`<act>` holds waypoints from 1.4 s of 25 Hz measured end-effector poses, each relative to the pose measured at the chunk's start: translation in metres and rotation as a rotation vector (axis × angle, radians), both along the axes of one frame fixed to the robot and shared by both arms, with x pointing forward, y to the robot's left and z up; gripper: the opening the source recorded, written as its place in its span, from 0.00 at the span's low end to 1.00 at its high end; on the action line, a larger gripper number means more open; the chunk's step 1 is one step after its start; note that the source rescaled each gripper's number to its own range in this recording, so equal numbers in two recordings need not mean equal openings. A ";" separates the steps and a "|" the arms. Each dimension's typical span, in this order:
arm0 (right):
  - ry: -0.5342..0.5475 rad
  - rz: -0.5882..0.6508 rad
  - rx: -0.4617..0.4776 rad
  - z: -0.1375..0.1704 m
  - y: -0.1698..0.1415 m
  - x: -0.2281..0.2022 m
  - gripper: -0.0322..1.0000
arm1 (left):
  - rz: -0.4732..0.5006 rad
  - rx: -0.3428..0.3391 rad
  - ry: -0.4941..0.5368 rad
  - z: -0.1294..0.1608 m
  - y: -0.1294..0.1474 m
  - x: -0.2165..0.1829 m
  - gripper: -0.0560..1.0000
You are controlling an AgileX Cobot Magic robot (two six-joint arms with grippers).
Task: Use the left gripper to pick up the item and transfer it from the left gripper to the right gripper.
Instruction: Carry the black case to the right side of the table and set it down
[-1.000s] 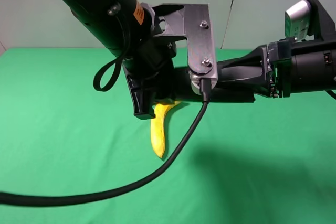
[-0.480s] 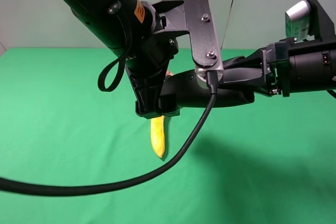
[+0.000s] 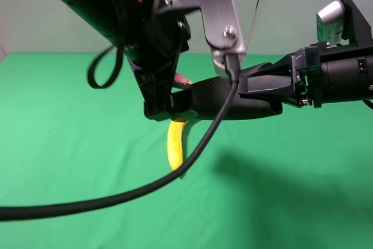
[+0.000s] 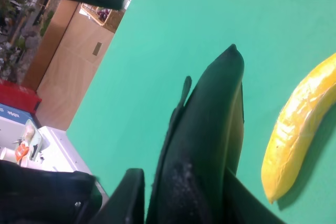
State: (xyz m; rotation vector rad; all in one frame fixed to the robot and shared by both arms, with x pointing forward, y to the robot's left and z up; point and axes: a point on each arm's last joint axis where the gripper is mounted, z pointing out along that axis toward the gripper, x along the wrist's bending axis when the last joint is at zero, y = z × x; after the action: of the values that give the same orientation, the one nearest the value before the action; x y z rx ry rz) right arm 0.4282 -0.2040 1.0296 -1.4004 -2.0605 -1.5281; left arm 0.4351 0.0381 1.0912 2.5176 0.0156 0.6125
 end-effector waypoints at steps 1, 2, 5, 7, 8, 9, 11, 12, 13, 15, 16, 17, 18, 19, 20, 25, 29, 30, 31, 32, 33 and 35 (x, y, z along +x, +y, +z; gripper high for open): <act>0.000 0.000 0.000 0.000 0.000 0.000 0.10 | 0.012 -0.017 -0.001 0.007 0.004 -0.003 1.00; 0.000 0.000 0.000 0.000 0.000 0.000 0.10 | 0.022 -0.030 0.001 0.013 0.009 -0.006 1.00; 0.000 0.000 0.000 0.000 0.000 0.000 0.10 | 0.061 -0.056 0.017 0.030 0.024 -0.016 1.00; 0.000 0.001 0.000 0.000 0.000 0.000 0.09 | 0.087 -0.062 0.034 0.040 0.035 -0.024 1.00; 0.001 0.004 0.002 0.000 0.000 0.000 0.09 | 0.103 -0.072 0.043 0.046 0.041 -0.028 1.00; 0.003 0.010 0.005 0.000 0.001 -0.001 0.09 | 0.120 -0.082 0.054 0.052 0.048 -0.033 1.00; 0.006 0.019 0.010 0.001 0.001 -0.002 0.09 | 0.150 -0.114 0.063 0.062 0.060 -0.041 1.00; 0.006 0.020 0.011 0.001 0.001 -0.002 0.09 | 0.161 -0.135 0.057 0.068 0.065 -0.045 1.00; 0.006 0.021 0.011 0.001 0.001 -0.002 0.09 | 0.172 -0.161 0.045 0.075 0.072 -0.049 1.00; 0.007 0.022 0.012 0.001 0.001 -0.002 0.09 | 0.204 -0.204 0.027 0.087 0.086 -0.057 1.00; 0.007 0.022 0.012 0.001 0.001 -0.002 0.09 | 0.222 -0.223 0.013 0.093 0.094 -0.061 1.00; 0.007 0.022 0.012 0.001 0.001 -0.002 0.09 | 0.244 -0.232 0.003 0.098 0.103 -0.065 1.00; 0.007 0.022 0.012 0.001 0.001 -0.002 0.09 | 0.266 -0.240 -0.007 0.102 0.111 -0.069 1.00; 0.007 0.022 0.012 0.001 0.001 -0.002 0.09 | 0.288 -0.243 -0.011 0.105 0.119 -0.073 1.00; 0.007 0.022 0.012 0.001 0.001 -0.002 0.09 | 0.311 -0.243 -0.014 0.108 0.128 -0.077 1.00; 0.007 0.022 0.012 0.001 0.001 -0.002 0.09 | 0.422 -0.288 0.005 0.112 0.165 -0.098 1.00; 0.005 0.018 0.010 0.001 0.001 -0.002 0.09 | 0.489 -0.336 0.038 0.093 0.194 -0.118 1.00; 0.005 0.017 0.009 0.001 0.001 -0.002 0.09 | 0.506 -0.351 0.050 0.085 0.201 -0.123 1.00; 0.005 0.015 0.008 0.000 0.001 -0.001 0.09 | 0.518 -0.361 0.060 0.077 0.208 -0.128 1.00; 0.004 0.013 0.007 0.000 0.001 -0.001 0.09 | 0.532 -0.373 0.070 0.070 0.214 -0.132 1.00; 0.002 0.008 0.004 0.000 0.000 -0.001 0.09 | 0.544 -0.386 0.079 0.061 0.220 -0.137 1.00; -0.003 -0.011 -0.006 0.000 -0.001 0.001 0.09 | 0.552 -0.414 0.095 0.045 0.232 -0.146 1.00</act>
State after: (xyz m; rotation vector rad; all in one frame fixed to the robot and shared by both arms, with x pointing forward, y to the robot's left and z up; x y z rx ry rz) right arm 0.4291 -0.2045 1.0292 -1.4140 -2.0642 -1.5307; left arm 0.2890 0.2702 1.1362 2.1235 0.8081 0.6184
